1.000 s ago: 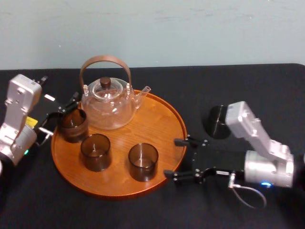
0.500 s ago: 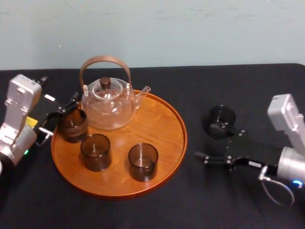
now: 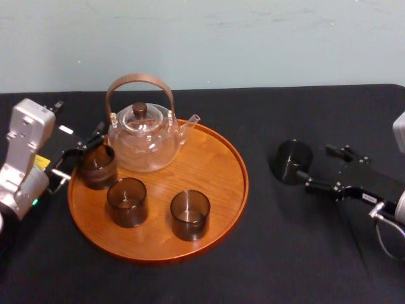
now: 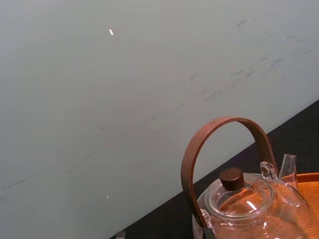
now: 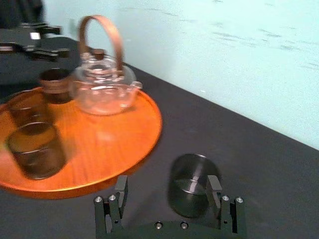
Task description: Pick up the glass from the table and place it on the tray.
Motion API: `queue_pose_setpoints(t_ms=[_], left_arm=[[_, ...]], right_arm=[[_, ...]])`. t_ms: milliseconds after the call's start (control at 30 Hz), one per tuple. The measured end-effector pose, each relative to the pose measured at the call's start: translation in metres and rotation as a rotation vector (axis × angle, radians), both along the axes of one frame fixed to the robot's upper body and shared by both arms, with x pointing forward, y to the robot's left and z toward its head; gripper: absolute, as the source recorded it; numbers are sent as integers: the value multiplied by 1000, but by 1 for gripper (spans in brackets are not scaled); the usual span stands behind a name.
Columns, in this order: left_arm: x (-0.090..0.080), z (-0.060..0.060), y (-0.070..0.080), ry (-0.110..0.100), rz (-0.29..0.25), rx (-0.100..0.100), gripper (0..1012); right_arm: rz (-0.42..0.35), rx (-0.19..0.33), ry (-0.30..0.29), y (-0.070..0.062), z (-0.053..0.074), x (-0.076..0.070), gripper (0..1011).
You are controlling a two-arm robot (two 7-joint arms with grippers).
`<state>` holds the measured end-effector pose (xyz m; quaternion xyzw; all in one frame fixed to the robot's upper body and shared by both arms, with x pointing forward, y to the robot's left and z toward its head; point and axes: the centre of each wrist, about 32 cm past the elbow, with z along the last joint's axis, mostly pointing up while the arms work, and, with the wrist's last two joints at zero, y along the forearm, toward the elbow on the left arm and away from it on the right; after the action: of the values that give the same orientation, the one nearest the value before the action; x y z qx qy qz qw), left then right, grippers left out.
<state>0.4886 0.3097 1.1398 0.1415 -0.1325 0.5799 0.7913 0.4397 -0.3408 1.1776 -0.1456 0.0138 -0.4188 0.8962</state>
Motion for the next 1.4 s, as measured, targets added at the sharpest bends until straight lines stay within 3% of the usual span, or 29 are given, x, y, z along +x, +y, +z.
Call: queue_pose_setpoints(t_ms=[300,633,1400], left_arm=[[0,0,0,0,0,0,1001],[0,0,0,0,0,0,1002],[0,0,0,0,0,0,1001]], right_arm=[[-98,-31,52,-4,-3,7,1002],[-134,-39,99,-3,-7,19,1002],[-84,-37,156,10,-16,53,1002]])
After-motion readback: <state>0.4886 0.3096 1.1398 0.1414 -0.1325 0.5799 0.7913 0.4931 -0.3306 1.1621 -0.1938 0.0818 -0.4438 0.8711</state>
